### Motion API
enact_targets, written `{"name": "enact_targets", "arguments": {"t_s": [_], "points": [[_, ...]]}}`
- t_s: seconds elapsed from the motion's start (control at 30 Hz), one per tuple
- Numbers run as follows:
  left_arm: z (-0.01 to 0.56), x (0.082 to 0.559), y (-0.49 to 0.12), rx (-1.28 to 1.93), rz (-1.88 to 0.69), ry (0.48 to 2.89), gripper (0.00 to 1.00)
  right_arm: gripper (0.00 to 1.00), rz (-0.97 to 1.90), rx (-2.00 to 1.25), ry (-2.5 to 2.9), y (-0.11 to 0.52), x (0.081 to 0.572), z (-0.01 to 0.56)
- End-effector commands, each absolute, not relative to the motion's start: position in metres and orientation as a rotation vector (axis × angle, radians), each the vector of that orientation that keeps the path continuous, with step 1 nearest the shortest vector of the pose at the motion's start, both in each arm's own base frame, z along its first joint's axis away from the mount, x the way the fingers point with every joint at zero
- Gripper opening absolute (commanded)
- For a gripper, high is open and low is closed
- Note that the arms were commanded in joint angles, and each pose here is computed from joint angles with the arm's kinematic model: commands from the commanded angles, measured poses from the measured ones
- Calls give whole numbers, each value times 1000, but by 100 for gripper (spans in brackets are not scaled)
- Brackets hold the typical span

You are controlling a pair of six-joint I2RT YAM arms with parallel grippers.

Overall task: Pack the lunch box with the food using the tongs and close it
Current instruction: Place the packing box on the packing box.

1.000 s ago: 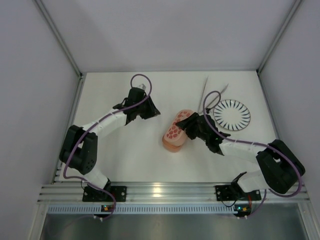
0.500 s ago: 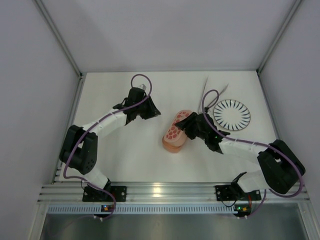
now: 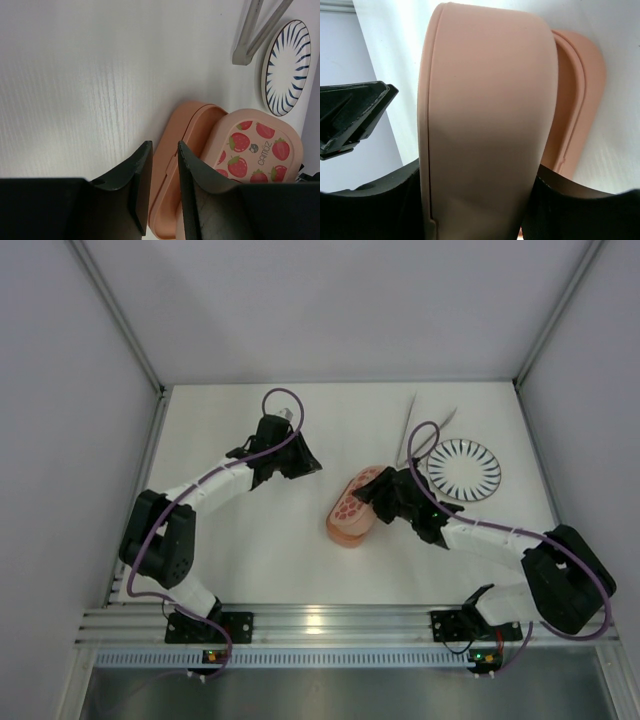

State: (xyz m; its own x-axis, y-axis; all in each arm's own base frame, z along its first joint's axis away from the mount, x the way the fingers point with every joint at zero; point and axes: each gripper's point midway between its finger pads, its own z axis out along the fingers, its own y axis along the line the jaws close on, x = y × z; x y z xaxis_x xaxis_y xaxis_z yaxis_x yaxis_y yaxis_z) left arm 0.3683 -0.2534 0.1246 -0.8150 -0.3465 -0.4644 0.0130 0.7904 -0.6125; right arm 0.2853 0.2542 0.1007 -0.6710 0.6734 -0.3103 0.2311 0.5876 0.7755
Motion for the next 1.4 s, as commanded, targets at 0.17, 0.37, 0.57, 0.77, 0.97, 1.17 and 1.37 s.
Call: {"name": "enact_targets", "arguments": {"t_s": [0.17,0.37,0.57,0.77,0.97,1.17,1.37], "points": [[140,379,-262,-234,-875,2344,32,60,1024,675,2207,257,273,114],[140,380,-263,-238,-875,2343,33,61,1030,675,2206,254,269,117],[138,379,-264,-236,-881,2345,33,61,990,667,2242,248,264,111],[140,380,-265,-238,-888,2339,33,62,925,650,2292,239,255,105],[141,379,-267,-235,-898,2336,33,62,882,639,2319,230,246,101],[142,378,-269,-235,-906,2336,33,63,824,622,2342,219,238,99],[140,378,-271,-237,-916,2335,33,63,777,573,2398,221,237,94]]}}
